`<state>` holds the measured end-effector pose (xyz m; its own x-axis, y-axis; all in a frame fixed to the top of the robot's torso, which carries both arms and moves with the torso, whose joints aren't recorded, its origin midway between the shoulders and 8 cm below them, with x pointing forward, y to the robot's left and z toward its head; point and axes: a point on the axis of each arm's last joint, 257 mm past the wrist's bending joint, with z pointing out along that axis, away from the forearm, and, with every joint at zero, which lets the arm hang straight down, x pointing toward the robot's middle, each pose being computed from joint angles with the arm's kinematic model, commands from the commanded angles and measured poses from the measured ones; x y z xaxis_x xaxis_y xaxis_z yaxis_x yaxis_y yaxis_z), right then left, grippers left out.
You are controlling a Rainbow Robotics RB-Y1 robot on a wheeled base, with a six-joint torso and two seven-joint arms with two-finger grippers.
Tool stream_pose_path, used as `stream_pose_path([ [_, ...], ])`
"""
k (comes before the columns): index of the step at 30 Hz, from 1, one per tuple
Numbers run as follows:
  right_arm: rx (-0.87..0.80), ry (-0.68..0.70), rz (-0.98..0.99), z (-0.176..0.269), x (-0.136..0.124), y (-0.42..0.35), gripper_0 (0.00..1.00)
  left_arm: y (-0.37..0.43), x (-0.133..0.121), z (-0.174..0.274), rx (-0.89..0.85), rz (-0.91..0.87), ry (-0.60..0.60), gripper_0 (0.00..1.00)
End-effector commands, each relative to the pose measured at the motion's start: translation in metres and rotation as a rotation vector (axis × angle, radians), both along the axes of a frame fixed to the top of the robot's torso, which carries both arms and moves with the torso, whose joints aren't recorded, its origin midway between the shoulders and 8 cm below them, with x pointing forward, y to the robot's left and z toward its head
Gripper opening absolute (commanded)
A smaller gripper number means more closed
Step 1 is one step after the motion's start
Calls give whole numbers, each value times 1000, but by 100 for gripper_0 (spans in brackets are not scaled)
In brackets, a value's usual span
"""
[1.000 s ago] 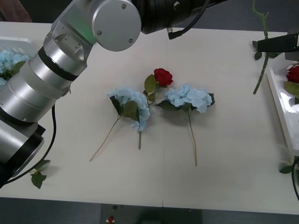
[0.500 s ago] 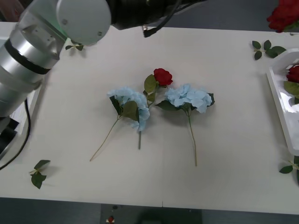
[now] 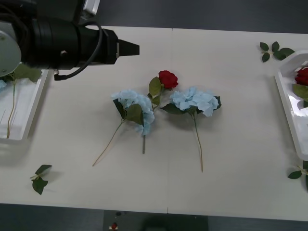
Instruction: Put the red flowers into the right box and the blue flowers into the left box
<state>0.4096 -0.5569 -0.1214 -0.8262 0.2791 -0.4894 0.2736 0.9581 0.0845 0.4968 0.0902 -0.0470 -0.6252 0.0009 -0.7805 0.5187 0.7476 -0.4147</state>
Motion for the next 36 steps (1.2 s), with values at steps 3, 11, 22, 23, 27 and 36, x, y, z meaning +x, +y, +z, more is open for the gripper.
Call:
stream_pose_path([
  [3, 3, -53, -80, -10, 17, -30, 0, 57, -6, -37, 172, 8, -30, 100],
  [11, -54, -113, -87, -32, 43, -46, 0, 106, -11, -101, 350, -26, -15, 100],
  [22, -80, -136, -57, -48, 55, -43, 45, 112, -15, -174, 475, -120, 30, 100],
  [23, -81, -136, -56, -48, 55, -43, 61, 110, -15, -177, 476, -124, 32, 100],
  [27, -72, -140, -36, -48, 57, -38, 100, 90, -11, -193, 502, -165, 37, 100],
  [36, 8, -168, 171, -28, 64, 42, 100, 51, 4, -216, 531, -208, 31, 100],
])
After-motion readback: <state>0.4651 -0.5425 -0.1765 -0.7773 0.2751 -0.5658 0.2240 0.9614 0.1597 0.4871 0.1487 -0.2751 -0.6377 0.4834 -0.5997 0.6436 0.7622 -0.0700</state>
